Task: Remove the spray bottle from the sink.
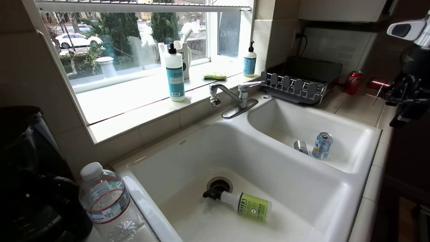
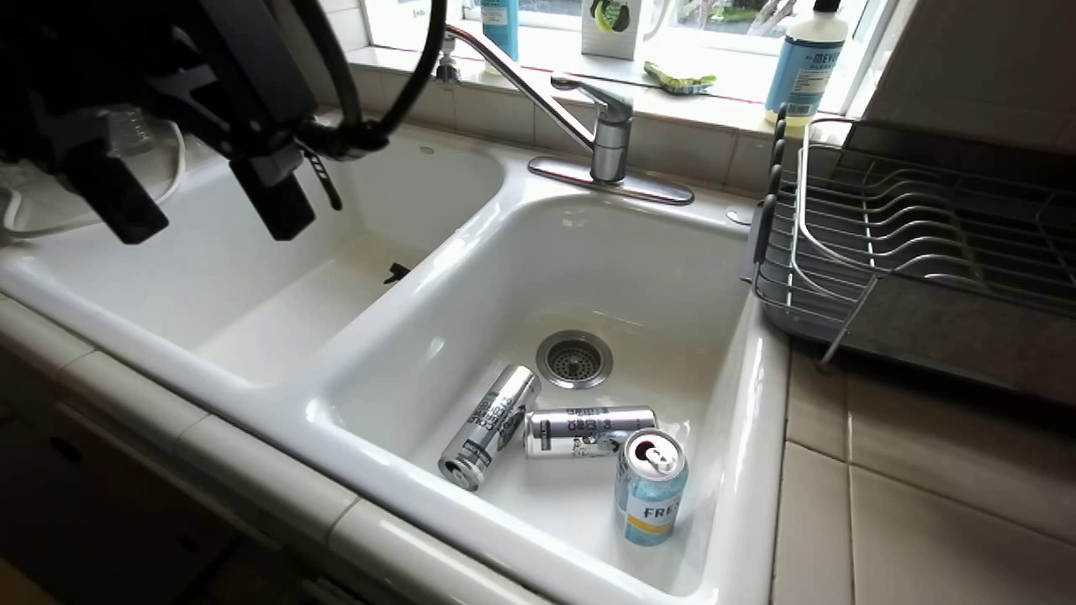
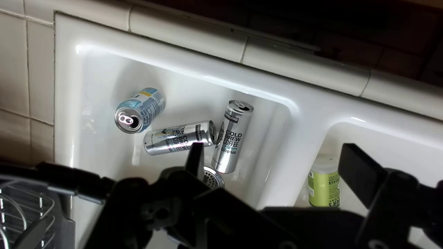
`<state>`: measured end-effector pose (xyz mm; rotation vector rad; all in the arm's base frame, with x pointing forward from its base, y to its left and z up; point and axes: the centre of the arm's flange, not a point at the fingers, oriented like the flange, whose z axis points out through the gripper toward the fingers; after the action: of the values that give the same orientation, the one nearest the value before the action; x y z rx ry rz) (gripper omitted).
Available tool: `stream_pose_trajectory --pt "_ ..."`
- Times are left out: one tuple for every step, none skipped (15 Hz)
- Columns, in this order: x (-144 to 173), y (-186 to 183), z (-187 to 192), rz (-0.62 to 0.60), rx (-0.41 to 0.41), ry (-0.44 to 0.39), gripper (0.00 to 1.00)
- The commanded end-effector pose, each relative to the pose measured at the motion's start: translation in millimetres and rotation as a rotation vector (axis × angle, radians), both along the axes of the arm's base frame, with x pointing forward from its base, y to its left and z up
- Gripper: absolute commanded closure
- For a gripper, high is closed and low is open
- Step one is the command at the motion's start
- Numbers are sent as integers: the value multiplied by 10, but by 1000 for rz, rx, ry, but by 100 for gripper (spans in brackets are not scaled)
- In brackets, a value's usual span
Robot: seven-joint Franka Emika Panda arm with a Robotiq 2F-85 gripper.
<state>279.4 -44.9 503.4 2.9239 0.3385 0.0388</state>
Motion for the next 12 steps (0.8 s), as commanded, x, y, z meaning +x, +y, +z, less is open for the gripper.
stream_pose_trajectory --pt "0 0 0 0 0 0 0" --pt "0 0 0 0 0 0 0" --pt "0 0 0 0 0 0 0" --pt "41 116 -12 35 -5 7 0" --pt "96 282 -4 70 -7 5 0" --pt "133 429 6 103 -13 7 0" --pt "179 607 19 134 -15 9 0" --pt "232 795 35 141 -23 14 0" --pt "285 966 49 169 -22 3 0" --pt "346 1115 57 184 -23 -7 0" --pt "445 1293 79 175 -24 -29 0" --pt "532 1435 88 181 -25 -43 0"
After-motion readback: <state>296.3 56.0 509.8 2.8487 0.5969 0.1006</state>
